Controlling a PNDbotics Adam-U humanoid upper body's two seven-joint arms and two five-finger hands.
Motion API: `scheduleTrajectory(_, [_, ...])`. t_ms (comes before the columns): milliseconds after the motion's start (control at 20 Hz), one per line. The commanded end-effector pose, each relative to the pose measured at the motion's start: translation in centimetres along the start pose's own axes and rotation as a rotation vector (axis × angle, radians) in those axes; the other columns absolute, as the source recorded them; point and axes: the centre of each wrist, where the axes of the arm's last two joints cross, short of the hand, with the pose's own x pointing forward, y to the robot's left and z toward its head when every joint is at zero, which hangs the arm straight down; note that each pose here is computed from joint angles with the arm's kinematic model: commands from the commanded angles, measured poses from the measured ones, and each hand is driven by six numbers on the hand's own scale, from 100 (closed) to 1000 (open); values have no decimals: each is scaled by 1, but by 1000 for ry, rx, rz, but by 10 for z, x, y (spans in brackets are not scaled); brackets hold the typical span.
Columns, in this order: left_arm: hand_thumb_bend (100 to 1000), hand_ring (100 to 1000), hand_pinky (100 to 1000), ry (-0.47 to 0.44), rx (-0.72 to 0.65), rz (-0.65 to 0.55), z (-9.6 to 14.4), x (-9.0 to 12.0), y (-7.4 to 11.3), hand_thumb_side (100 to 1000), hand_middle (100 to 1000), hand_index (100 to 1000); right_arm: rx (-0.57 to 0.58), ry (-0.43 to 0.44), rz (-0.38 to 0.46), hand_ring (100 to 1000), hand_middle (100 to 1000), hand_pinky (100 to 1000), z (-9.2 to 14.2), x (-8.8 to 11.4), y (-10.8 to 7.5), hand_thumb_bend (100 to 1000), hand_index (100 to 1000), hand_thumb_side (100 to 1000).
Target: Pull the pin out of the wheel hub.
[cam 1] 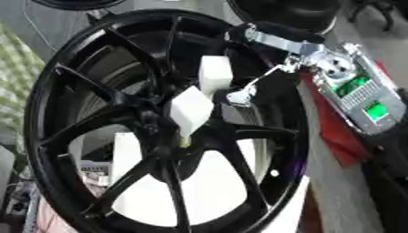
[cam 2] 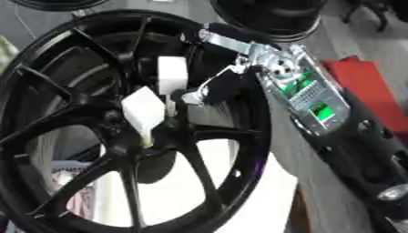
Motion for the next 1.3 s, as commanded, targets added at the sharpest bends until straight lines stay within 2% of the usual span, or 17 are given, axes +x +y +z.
scheduleTrajectory(50, [100, 641, 712, -34, -11, -4, -3, 8, -1, 785, 531, 666, -18, -5, 14, 889, 627, 993, 3, 2, -7, 384, 767, 168])
scheduleTrajectory(700, [100, 646, 715, -30, -17, -10, -4, 8, -1, 786, 536, 668, -31, -26, -53, 851, 491, 975, 8, 9, -11, 302, 683, 166])
scheduleTrajectory(1050, [100, 649, 717, -27, -22, -14, -4, 8, 0, 786, 539, 670, -46, -48, -105, 832, 448, 964, 13, 16, -15, 240, 642, 172])
scheduleTrajectory(1300, [100, 650, 717, -26, -27, -16, -4, 8, 0, 784, 540, 671, -62, -59, -136, 820, 420, 955, 17, 20, -21, 203, 614, 138])
